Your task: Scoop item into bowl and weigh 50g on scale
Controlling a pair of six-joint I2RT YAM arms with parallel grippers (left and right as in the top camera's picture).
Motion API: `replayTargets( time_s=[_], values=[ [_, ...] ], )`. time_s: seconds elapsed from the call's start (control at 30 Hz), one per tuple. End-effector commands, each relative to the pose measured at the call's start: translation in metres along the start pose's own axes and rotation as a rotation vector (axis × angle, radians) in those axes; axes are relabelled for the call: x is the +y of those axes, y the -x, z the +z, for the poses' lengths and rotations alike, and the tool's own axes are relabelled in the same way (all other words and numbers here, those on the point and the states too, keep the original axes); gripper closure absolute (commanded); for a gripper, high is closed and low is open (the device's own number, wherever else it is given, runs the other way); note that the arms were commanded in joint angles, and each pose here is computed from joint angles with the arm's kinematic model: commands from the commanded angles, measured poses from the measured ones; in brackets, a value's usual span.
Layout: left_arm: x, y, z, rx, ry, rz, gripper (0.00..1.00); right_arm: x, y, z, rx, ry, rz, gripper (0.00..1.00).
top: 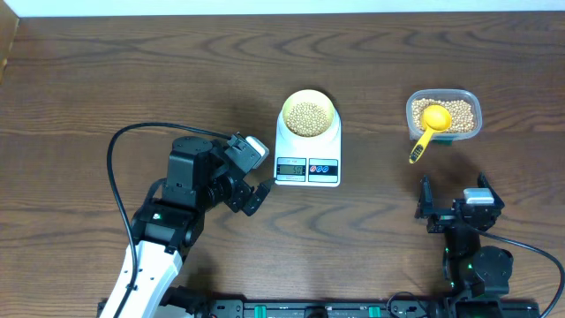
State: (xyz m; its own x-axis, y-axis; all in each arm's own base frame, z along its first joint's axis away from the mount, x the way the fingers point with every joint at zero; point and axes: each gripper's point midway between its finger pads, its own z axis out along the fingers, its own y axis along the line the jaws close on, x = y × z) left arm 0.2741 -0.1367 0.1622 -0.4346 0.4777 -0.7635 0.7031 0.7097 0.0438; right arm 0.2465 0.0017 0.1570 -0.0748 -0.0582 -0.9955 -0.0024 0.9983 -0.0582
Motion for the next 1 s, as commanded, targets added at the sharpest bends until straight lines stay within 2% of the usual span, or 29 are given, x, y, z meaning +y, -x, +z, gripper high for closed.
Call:
replayTargets(
  time_s=[0.0,0.37,0.57,0.83,0.97],
  values=[
    [-0.001,0.007,-0.008,-0.026,0.003,0.009,0.02,0.003,0.000,0.000,-0.001,0.014,-0.013,0.01],
    [-0.014,0.030,-0.062,-0.180,0.066,0.074,0.03,0.003,0.000,0.000,-0.002,0.014,-0.013,0.01],
    [-0.007,0.047,-0.096,-0.299,0.189,0.118,0.03,0.003,0.000,0.000,-0.002,0.014,-0.013,0.01],
    [0.015,0.053,-0.119,-0.512,0.377,0.009,0.02,0.003,0.000,0.000,-0.001,0.014,-0.013,0.01],
    [0.020,0.048,-0.127,-0.591,0.434,0.012,0.02,0.003,0.000,0.000,-0.002,0.014,-0.013,0.01]
  ],
)
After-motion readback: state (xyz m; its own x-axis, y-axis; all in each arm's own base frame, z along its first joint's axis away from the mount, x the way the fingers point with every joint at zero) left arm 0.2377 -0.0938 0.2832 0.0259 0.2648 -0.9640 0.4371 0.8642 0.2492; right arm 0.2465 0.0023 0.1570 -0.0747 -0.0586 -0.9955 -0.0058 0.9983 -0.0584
